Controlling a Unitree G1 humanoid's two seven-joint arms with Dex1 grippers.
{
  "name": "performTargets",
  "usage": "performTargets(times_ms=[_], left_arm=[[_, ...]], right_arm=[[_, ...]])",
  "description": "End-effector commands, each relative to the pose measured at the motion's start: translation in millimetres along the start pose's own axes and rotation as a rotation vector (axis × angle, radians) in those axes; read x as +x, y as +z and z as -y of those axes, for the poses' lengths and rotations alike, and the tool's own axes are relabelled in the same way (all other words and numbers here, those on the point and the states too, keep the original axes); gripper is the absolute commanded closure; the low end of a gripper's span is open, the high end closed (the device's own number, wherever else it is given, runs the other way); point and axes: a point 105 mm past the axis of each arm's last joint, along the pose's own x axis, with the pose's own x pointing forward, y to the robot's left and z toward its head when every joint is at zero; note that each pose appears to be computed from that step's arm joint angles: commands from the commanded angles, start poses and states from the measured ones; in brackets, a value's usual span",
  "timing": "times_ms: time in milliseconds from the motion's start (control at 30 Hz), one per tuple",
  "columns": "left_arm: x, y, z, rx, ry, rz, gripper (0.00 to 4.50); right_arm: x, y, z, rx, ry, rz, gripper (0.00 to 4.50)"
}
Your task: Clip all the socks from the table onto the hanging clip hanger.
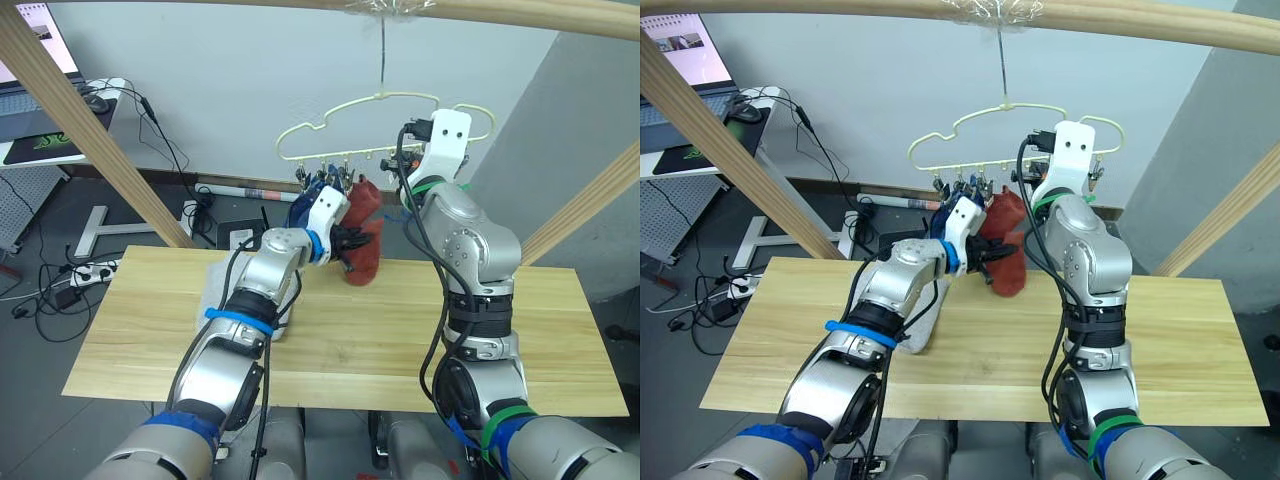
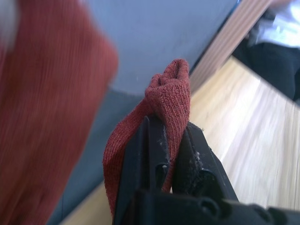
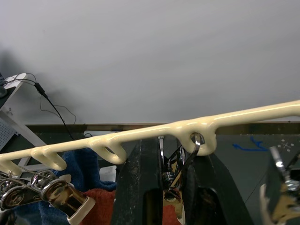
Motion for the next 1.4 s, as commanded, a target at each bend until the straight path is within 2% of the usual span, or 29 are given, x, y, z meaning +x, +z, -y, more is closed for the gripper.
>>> performTargets(times_ms=[33,467,1267,1400], left_arm=[[7.7,26.8,0.0,0.017,0.006,0.072,4.03],[17.9,56.2,-7.8,0.021,0.032,0.141,4.03],[16.4,92.8,1.5,-0.012,-0.034,0.231,4.03],[15.9,93.8,2.6,-0.016,-0.042,0.238,4.05]], right_arm=[[-7.1,27.1,-12.1,0.018,0.044,0.087,4.36],[-9.3,21.2,-13.3,0.029,0.056,0.057,4.36],[-8.8,21.2,-10.1,0.013,0.037,0.069,4.36],[-8.8,19.4,-8.8,0.012,0.031,0.058,2.95]])
